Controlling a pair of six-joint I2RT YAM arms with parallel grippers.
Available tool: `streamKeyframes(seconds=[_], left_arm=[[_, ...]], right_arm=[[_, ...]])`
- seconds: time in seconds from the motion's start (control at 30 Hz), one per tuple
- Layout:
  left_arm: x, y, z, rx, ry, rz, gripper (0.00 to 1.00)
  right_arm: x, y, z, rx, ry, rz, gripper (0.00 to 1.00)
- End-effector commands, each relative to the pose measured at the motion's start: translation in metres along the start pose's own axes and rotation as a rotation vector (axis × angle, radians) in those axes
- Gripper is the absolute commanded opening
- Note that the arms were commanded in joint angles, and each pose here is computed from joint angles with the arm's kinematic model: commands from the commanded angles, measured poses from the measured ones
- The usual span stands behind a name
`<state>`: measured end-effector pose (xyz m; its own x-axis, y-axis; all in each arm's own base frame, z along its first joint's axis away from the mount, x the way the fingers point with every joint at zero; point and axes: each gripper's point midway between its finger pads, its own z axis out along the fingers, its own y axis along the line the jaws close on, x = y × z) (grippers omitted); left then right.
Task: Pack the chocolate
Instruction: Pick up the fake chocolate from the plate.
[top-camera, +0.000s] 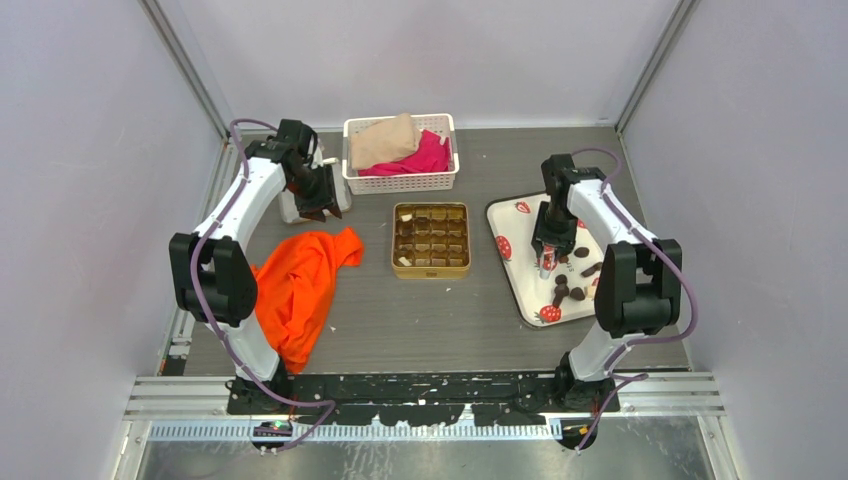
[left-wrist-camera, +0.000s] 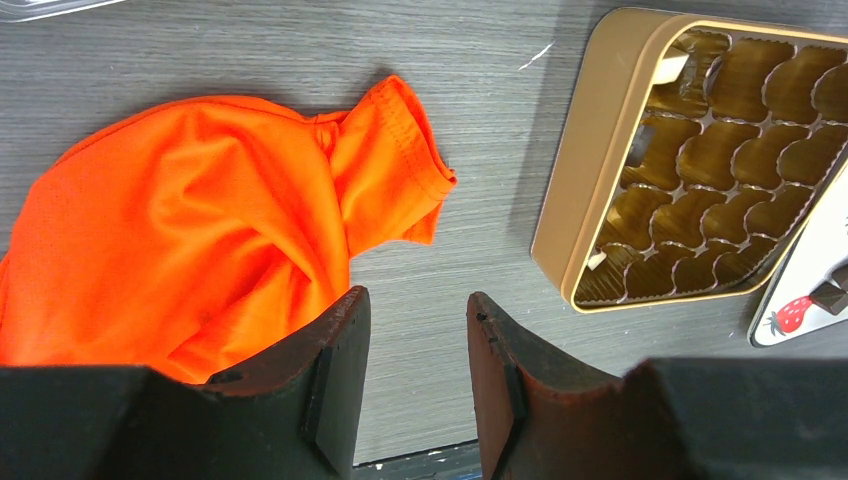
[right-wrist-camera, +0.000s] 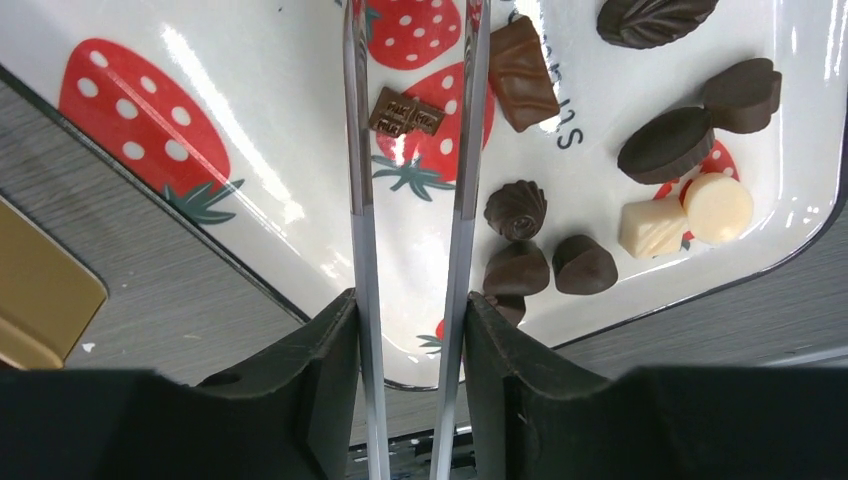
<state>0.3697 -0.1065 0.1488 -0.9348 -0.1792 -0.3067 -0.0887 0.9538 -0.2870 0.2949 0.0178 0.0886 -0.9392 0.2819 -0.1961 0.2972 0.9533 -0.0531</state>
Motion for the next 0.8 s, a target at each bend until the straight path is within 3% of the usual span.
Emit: streamKeyframes(seconds=[0.0,0.5,0.77], left_arm=[[-0.016,-0.004,-0.009,0.019,-0.050,0.013,0.42],[-0.020,-0.004,-0.006,0.014,-0.050,0.017,0.42],[-0.020,-0.003,-0.004,0.010,-0.046,0.019,0.42]], right_arm=[[-0.019,-0.006,0.001,0.031,-0.052,-0.008,0.44],[-0.039,-0.007,0.014,0.056,-0.037,-0.038,0.47],[-0.043,-0.010,0.022,0.056,-0.025,-0.038,0.37]])
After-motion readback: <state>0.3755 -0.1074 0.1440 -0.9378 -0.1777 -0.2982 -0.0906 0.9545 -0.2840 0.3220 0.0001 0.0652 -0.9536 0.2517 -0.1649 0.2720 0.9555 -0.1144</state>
